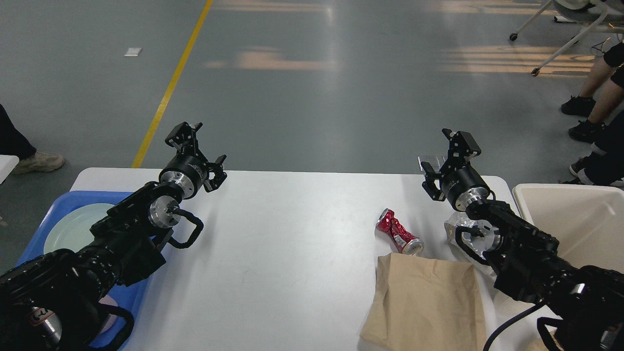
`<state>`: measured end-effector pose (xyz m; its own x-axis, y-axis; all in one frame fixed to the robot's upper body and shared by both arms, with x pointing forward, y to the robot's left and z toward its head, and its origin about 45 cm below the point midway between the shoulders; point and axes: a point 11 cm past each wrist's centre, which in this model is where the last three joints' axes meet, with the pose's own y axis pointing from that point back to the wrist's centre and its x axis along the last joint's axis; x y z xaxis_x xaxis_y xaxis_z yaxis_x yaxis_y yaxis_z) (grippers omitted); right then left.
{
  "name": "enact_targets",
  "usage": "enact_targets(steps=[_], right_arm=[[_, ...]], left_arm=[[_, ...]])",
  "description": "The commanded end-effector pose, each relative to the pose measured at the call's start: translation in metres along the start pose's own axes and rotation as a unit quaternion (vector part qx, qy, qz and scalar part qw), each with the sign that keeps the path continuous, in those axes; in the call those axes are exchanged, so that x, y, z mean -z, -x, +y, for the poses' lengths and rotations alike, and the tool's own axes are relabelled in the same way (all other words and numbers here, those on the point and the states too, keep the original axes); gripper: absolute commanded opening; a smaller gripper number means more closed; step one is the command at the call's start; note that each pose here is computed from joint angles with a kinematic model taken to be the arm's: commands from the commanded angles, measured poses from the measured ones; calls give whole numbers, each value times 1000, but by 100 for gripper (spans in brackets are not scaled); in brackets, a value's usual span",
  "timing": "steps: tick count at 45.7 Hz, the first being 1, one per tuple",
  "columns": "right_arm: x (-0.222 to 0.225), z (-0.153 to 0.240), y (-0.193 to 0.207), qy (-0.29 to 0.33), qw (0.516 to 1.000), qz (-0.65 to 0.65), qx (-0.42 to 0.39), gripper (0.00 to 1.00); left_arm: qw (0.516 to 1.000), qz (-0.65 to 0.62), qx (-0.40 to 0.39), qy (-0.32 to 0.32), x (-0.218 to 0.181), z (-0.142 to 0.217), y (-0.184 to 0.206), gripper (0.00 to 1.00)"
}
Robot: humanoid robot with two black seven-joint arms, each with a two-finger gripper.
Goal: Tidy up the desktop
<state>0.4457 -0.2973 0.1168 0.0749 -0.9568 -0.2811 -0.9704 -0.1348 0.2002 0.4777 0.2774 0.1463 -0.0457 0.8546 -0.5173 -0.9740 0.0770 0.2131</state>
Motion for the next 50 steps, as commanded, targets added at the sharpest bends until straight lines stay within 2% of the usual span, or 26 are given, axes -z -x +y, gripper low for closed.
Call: enact_targets(steps=[1, 11, 21, 50], right_arm=[[0, 0, 0, 0, 1000, 0, 0, 100], [0, 0, 0, 0, 1000, 0, 0, 100], [0, 0, 0, 0, 1000, 0, -1, 100], [0, 0, 0, 0, 1000, 0, 0, 100]], left_arm=[[998, 2, -6, 67, -6, 6, -9, 96], [990, 2, -10, 141, -17, 13, -14, 96], [982, 2, -14, 188, -22, 19, -17, 96], [982, 2, -13, 190, -22, 19, -16, 96]])
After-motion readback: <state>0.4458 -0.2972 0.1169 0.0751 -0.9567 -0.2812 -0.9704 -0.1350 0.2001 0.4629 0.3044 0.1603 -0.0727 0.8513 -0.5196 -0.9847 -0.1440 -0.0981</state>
